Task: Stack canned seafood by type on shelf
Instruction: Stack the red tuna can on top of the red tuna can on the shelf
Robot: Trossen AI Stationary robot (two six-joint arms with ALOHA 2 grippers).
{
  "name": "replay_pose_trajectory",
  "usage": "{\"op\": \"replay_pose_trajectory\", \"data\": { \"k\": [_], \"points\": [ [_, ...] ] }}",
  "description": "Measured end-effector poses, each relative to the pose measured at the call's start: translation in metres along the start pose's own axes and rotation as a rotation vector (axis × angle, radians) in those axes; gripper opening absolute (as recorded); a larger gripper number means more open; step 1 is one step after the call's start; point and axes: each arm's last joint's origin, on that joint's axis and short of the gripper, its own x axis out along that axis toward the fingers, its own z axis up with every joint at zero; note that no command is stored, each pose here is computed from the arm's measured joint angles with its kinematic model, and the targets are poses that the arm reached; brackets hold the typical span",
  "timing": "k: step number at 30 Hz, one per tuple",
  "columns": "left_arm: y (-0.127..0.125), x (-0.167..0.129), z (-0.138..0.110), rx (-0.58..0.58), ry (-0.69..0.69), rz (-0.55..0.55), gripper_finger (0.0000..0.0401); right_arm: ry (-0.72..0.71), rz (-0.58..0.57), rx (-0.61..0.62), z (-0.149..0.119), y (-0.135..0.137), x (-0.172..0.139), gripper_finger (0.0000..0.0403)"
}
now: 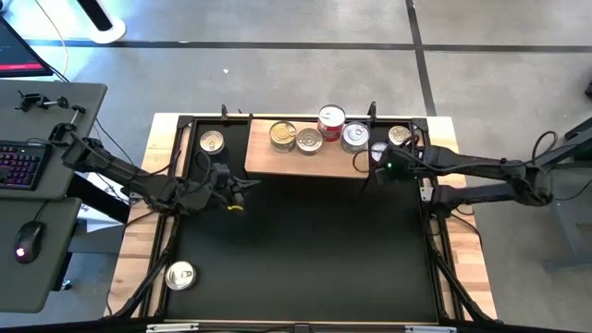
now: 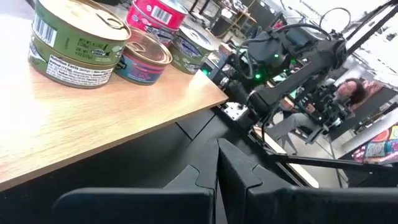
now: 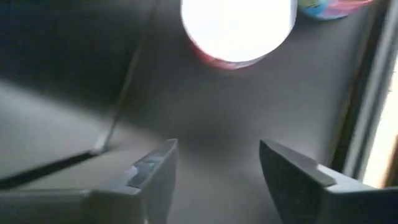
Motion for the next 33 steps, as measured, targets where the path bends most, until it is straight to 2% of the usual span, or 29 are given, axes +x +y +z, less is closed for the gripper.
{"op": "replay_pose_trajectory", "data": {
  "k": [4, 8, 10, 15, 21, 25, 33],
  "points": [
    [0.001, 0.001, 0.001, 0.002, -0.003, 0.006, 0.0000, -0.071, -0.052, 0.067, 0.011, -0.008, 0.005, 0.0148],
    [0.001, 0.001, 0.001, 0.012, -0.003, 0.005, 0.0000, -0.184, -0.086, 0.151, 0.025, -0.012, 0.008, 0.0045],
    [0.001, 0.001, 0.001, 0.012, -0.003, 0.006, 0.0000, -0.211, -0.076, 0.168, 0.032, -0.012, 0.010, 0.0012],
    [0.001, 0.001, 0.001, 0.013, -0.001, 0.004, 0.0000, -0.193, -0.102, 0.206, 0.046, -0.014, 0.026, 0.0011],
    [0.000, 0.001, 0.000, 0.014, 0.024, -0.020, 0.0000, -0.102, -0.069, 0.154, 0.058, -0.014, 0.046, 0.0003],
    [0.000, 0.001, -0.001, 0.017, 0.042, -0.035, 0.0000, -0.048, -0.079, 0.057, 0.057, -0.014, 0.054, 0.0002],
    [0.000, 0.001, -0.001, 0.020, 0.045, -0.032, 0.0000, 0.009, -0.065, -0.013, 0.044, -0.018, 0.068, 0.0000]
  ]
}}
